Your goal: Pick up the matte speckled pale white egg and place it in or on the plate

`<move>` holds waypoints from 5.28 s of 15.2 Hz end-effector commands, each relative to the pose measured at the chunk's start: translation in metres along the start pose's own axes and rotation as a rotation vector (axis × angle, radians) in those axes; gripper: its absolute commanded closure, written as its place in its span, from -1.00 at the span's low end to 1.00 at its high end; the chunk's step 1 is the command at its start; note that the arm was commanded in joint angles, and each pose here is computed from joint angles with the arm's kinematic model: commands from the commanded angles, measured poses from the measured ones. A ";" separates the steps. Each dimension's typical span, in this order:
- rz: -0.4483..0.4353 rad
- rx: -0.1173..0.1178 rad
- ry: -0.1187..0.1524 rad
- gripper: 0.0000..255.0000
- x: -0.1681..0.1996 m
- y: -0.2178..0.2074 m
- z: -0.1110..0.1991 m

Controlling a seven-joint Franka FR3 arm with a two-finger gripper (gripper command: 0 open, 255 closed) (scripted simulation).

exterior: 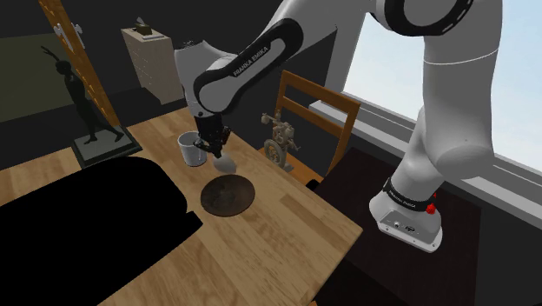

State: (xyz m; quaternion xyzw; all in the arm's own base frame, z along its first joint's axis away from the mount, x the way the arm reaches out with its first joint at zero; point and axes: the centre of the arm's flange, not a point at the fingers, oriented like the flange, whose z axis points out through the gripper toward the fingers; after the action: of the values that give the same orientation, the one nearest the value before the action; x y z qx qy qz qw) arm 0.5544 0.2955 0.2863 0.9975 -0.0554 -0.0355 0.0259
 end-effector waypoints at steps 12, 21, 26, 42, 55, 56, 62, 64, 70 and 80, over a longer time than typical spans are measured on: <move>-0.491 -0.069 0.290 -1.00 -0.047 0.020 0.063; -0.491 -0.069 0.290 1.00 -0.046 0.020 0.066; -0.491 -0.069 0.290 1.00 -0.046 0.020 0.066; -0.491 -0.069 0.290 1.00 -0.051 0.023 0.003; -0.491 -0.069 0.290 1.00 -0.110 -0.008 -0.036; -0.491 -0.069 0.290 1.00 -0.121 -0.015 -0.036; -0.491 -0.069 0.290 1.00 -0.167 -0.043 -0.026; -0.491 -0.069 0.290 1.00 -0.166 -0.044 -0.016; -0.491 -0.069 0.290 1.00 -0.164 -0.046 0.016; -0.491 -0.069 0.290 1.00 -0.163 -0.047 0.039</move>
State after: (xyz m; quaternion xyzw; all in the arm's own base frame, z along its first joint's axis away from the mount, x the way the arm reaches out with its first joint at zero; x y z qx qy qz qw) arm 0.3953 0.3587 0.2564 0.9743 0.1931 0.1001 0.0581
